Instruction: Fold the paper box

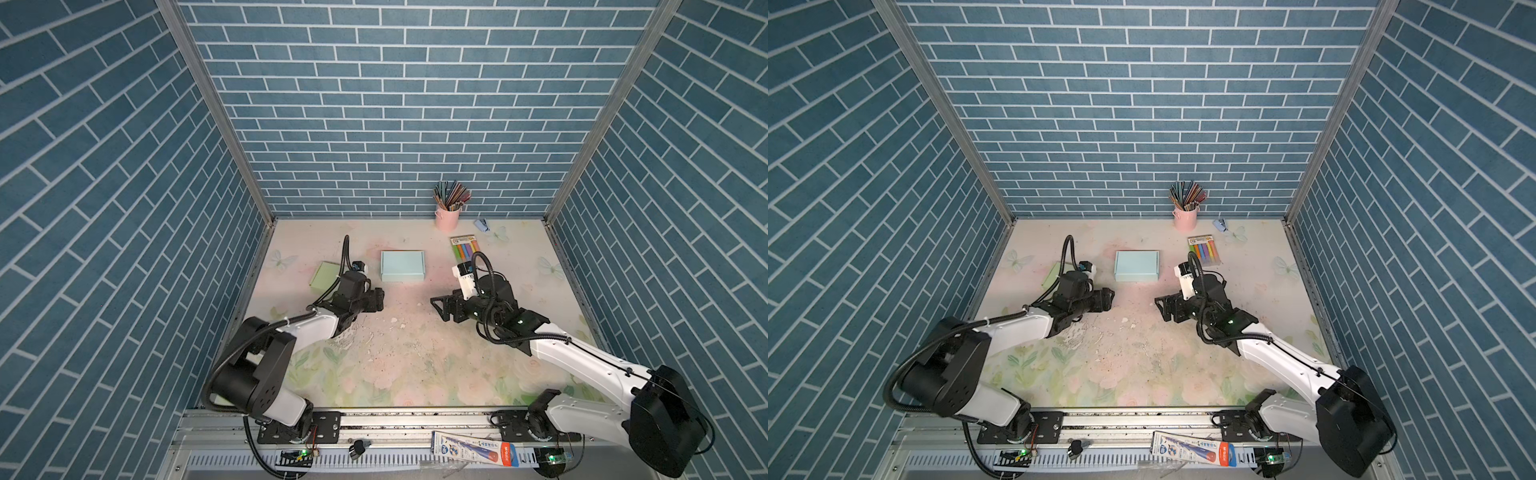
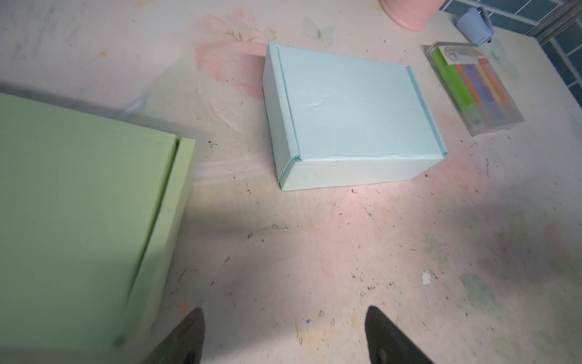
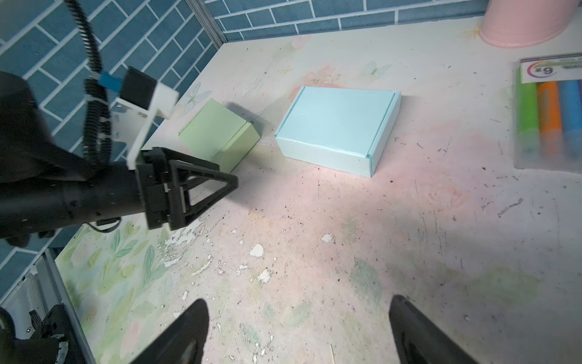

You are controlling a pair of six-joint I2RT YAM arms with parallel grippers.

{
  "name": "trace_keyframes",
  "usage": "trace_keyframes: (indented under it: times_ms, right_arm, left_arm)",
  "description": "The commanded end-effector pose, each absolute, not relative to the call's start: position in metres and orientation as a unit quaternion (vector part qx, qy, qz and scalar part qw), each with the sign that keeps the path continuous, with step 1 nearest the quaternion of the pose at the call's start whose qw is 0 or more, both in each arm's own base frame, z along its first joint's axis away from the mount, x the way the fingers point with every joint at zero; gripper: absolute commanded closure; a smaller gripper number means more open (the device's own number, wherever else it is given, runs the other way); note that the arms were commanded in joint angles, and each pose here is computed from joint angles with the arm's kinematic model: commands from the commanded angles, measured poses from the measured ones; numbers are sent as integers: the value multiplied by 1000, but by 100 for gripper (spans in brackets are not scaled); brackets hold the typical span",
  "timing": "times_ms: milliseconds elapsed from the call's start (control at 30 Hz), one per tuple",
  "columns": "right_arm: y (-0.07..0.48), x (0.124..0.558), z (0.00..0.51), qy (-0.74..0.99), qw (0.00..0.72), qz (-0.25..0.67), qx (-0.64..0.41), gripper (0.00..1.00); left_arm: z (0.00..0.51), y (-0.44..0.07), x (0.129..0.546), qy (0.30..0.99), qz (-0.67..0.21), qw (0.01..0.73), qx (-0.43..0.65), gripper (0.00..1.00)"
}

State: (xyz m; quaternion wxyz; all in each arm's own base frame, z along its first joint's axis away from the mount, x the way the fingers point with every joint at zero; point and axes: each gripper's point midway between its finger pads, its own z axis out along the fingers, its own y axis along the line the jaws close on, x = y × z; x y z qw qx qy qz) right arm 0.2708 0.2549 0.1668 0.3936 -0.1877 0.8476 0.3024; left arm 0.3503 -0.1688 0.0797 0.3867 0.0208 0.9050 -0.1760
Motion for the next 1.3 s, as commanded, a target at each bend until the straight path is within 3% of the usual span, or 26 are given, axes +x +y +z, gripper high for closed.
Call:
trace_keyframes:
  times_ms: [0, 167, 567, 1267]
  right_arm:
    - [258, 273, 165, 847, 391, 305, -190, 10]
    - [261, 274, 168, 844, 390, 311, -195, 10]
    - [255, 274, 180, 837, 413, 301, -199, 10]
    - [258, 278, 181, 838, 412, 298, -200, 10]
  left_arm:
    - [78, -144, 338, 911, -164, 379, -1, 19]
    - [72, -102, 347, 912, -169, 372, -42, 18]
    - [50, -78, 357, 906, -195, 365, -90, 18]
    - [33, -73, 400, 907, -204, 354, -99, 18]
